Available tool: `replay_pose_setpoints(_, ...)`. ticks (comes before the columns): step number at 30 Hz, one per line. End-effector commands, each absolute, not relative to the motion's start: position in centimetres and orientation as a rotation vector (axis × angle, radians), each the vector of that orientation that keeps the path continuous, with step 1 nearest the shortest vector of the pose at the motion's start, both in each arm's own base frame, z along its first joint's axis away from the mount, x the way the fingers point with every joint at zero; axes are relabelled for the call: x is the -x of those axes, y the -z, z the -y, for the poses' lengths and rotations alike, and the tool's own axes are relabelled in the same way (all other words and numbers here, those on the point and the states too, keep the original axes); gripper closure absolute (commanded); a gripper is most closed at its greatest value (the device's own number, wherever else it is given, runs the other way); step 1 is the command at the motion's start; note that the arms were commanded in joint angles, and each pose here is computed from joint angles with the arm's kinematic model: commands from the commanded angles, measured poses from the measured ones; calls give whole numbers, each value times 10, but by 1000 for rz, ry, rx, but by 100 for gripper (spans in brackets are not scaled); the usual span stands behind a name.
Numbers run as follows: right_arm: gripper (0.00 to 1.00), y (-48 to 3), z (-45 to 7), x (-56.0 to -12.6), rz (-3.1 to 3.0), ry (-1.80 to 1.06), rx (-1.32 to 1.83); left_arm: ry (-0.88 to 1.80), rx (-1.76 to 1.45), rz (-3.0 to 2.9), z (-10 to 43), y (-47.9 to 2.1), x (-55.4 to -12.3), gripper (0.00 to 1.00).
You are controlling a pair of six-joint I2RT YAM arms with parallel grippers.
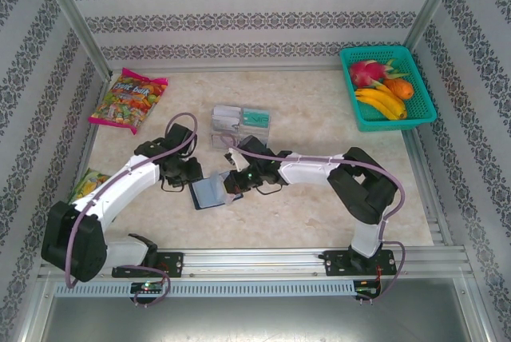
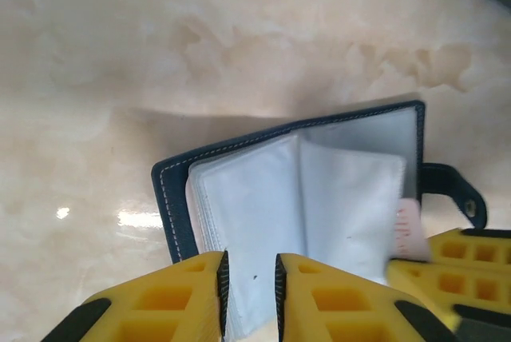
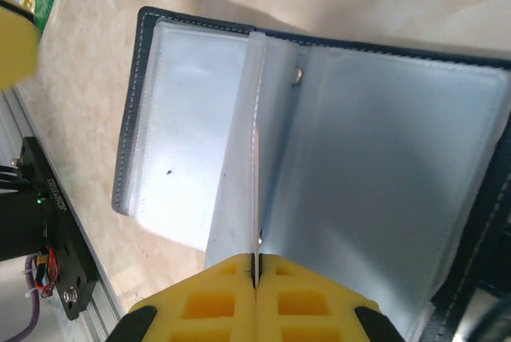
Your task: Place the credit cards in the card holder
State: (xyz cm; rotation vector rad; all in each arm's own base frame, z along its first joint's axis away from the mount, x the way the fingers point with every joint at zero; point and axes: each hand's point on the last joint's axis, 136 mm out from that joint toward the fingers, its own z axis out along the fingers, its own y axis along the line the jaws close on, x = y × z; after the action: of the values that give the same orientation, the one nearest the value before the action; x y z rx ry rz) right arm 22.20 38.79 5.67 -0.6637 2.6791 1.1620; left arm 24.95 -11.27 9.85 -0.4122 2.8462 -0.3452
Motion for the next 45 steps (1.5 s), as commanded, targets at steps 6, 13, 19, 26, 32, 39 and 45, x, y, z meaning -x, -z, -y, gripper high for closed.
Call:
replay_pose_setpoints(6,100,-70,-402,-223,-2634,-1136,716,339,466,-2852,103,-108,-239,75)
replay_pose_setpoints(13,100,-70,-376,-241,-2636,-1047,588,426,521,-2933,116,-59,-229,83)
replay_pose_setpoints(19,100,-88,-351,-256,-2600,-1035,520,414,531,-2969,115,-35,-224,84)
replay_pose_setpoints(26,100,-132,-364,-245,-2511,-1174,594,363,534,-3009,111,-17,-218,87)
replay_pose_setpoints(32,100,-99,-396,-234,-2586,-1216,667,285,524,-3016,103,-13,-217,93)
replay_pose_setpoints(39,100,-50,-404,-242,-2680,-1163,653,233,509,-3021,97,-11,-217,97)
replay_pose_setpoints(45,100,-37,-378,-253,-2716,-1059,593,217,496,-3027,96,-11,-217,99)
